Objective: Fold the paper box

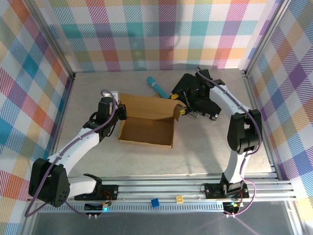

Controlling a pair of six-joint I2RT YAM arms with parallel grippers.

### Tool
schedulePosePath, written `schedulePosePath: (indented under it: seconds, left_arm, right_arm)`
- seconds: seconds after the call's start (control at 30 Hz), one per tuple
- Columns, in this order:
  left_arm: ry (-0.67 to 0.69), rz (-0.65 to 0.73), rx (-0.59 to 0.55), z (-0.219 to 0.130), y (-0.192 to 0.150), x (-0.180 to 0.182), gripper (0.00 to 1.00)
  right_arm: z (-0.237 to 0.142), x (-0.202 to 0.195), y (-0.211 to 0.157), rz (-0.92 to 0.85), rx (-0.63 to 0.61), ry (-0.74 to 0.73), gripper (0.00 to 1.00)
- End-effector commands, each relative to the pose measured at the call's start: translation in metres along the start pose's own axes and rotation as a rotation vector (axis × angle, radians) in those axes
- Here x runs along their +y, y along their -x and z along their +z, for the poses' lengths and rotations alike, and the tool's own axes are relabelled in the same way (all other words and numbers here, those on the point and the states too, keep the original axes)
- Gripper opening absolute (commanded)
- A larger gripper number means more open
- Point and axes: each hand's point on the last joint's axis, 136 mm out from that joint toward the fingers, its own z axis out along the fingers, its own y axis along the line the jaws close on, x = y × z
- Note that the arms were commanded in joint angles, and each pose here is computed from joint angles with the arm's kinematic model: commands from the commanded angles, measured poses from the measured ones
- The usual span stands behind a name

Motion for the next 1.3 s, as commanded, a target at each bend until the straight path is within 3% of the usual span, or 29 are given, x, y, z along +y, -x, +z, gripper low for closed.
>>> schedulePosePath:
  seconds: [0.0,0.5,0.97,1.13,1.27]
  left_arm:
    - [-0.051,-0.042,-0.055,-0.005,0.013,-0.012,0.00]
    - [-0.065,-0.073,-0.049,-0.004,0.004,-0.015,0.00]
    - [-0.060,-0.104,-0.053,-0.006,-0.003,-0.011,0.00]
    - [-0.066,-0.108,-0.055,-0.006,-0.002,-0.013,0.00]
    - [-0.070,-0.111,-0.059,-0.009,-0.002,-0.015,0.00]
  right_arm:
    - [0.002,0.005,-0.017,0.024,0.037,0.023,0.68]
    - [0.024,0.003,-0.026,0.142,0.057,0.018,0.55]
    - [0.027,-0.001,-0.031,0.299,0.052,0.011,0.59]
    - [0.031,0.002,-0.032,0.326,0.053,0.018,0.48]
    - [0.033,0.001,-0.027,0.367,0.037,0.026,0.30]
